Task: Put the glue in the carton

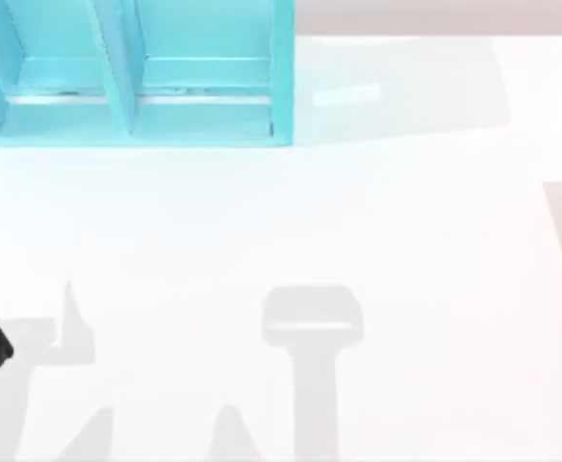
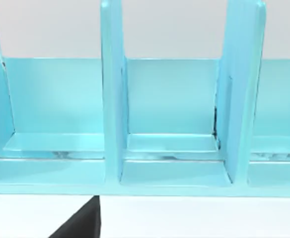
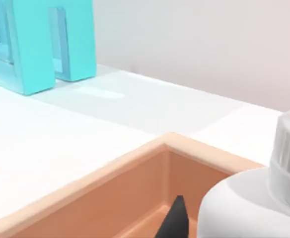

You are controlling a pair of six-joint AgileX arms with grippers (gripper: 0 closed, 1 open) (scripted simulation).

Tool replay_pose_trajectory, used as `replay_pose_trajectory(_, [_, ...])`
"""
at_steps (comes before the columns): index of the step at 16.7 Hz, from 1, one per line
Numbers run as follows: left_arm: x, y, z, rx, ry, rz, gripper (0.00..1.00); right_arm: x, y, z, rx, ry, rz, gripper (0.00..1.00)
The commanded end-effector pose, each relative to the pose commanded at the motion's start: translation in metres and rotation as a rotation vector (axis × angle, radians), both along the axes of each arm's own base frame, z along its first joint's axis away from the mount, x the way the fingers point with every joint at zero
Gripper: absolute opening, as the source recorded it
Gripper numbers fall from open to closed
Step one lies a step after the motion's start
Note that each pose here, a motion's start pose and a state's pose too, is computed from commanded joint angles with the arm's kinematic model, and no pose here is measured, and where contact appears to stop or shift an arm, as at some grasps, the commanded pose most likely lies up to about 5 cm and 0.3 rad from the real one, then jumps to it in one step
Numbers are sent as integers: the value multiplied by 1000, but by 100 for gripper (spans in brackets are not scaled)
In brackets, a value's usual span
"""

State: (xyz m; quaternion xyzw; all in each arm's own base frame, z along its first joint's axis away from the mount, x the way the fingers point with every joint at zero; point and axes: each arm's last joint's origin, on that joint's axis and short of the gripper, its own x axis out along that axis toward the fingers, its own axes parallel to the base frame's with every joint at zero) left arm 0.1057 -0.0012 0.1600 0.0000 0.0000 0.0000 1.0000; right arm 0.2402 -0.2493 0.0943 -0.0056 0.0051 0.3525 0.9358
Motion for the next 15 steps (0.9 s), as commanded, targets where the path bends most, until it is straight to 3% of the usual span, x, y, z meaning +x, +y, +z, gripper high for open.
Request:
replay_pose_trajectory(5, [0,0,0,0,0,0,100,-53,-27,-4,5,-1,47,0])
replay_pose_trajectory(10, [0,0,0,0,0,0,100,-56,-29,-5,6,-1,49,0])
replay_pose_trajectory(11, [0,0,0,0,0,0,100,-31,-65,-9,73,49,-177,0])
replay_pose_trajectory(15, [0,0,0,0,0,0,100,-37,-54,4,3,1,-152,0])
